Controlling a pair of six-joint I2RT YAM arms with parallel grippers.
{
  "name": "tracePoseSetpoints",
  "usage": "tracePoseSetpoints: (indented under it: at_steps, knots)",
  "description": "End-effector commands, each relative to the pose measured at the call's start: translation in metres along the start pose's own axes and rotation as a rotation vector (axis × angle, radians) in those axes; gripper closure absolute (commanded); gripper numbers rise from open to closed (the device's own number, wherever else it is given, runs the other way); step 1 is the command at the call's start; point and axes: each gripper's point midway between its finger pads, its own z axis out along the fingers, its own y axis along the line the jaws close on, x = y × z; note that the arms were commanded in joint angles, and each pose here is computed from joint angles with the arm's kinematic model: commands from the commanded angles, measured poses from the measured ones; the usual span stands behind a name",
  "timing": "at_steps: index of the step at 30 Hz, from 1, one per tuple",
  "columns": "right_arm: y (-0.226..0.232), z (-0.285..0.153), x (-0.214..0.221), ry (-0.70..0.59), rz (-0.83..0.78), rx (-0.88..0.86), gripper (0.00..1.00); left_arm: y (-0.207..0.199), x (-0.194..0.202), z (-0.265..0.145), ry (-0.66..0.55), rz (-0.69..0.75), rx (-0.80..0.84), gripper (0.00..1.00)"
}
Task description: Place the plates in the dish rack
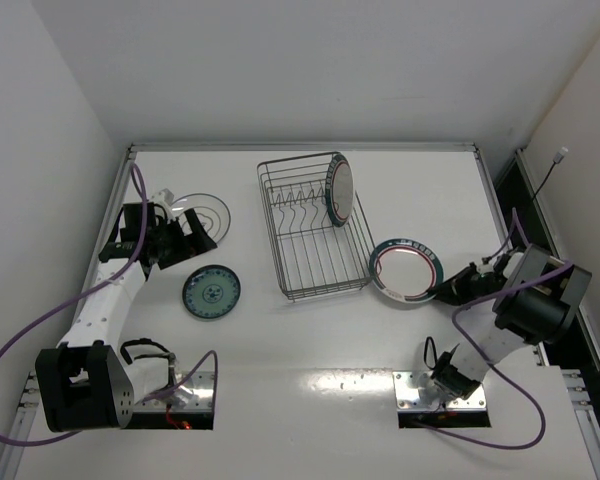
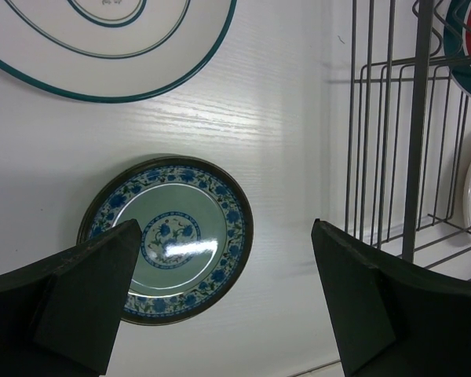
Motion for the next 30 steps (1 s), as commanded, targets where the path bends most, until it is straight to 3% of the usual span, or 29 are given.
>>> tracePoseSetpoints:
  at_steps: [1, 7, 12, 19, 24, 30]
  knots:
    - [0.008, -0.003, -0.020, -0.090, -0.036, -0.015, 1.00, -0.006, -0.013, -0.003, -0.040, 0.028, 0.009, 0.12]
    - [0.088, -0.049, -0.053, -0.292, -0.169, -0.179, 1.00, -0.006, -0.011, -0.001, -0.027, 0.025, 0.014, 0.12]
    - [0.174, -0.094, -0.060, -0.520, -0.388, -0.239, 1.00, -0.005, -0.008, 0.003, -0.004, 0.018, 0.017, 0.12]
    - [0.294, -0.172, -0.041, -0.910, -0.642, -0.149, 1.00, -0.006, -0.007, 0.004, -0.003, 0.024, 0.014, 0.12]
    - [0.341, -0.150, -0.006, -0.959, -0.829, 0.004, 1.00, -0.006, -0.007, 0.004, -0.003, 0.024, 0.014, 0.12]
    - [0.377, -0.129, 0.026, -1.036, -0.934, 0.161, 1.00, -0.004, -0.007, 0.004, -0.006, 0.024, 0.005, 0.12]
